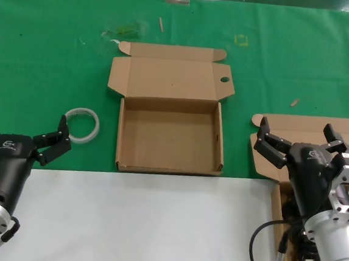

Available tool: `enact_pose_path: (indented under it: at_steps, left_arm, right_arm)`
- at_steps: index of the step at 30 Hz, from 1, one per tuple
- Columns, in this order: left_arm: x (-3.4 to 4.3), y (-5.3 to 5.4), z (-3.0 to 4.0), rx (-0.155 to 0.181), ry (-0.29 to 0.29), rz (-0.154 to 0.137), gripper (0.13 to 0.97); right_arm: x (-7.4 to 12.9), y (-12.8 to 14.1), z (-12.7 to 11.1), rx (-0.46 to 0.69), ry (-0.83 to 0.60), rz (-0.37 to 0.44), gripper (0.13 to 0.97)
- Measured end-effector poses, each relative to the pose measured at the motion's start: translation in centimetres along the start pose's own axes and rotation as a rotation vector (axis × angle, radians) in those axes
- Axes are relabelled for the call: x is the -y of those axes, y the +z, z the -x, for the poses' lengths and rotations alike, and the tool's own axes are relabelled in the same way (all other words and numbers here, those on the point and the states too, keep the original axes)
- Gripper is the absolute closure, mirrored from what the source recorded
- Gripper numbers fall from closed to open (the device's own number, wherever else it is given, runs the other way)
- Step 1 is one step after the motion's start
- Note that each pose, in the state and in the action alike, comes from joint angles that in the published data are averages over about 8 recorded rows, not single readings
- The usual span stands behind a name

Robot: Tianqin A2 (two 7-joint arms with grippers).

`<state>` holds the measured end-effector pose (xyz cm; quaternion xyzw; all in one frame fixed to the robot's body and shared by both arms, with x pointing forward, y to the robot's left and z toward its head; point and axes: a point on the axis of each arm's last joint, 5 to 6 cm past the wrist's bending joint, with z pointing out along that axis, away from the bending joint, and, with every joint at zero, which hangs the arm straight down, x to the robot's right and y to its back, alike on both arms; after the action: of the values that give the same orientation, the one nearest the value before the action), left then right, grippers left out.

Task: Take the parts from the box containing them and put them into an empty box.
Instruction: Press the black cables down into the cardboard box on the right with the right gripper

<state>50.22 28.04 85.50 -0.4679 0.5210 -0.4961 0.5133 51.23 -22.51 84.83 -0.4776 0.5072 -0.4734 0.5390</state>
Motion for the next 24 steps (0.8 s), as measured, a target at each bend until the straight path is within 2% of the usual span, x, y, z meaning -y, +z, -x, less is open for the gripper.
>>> enact_pose_path:
  at_steps: [17, 24]
  left_arm:
    - [0.0, 0.0, 0.0, 0.0, 0.0, 0.0, 0.132]
    - [0.0, 0.0, 0.0, 0.0, 0.0, 0.0, 0.132]
  right_arm:
    - [0.0, 0.0, 0.0, 0.0, 0.0, 0.0, 0.13]
    - [-0.4, 0.5, 2.9, -0.017, 0.016, 0.033, 0.13]
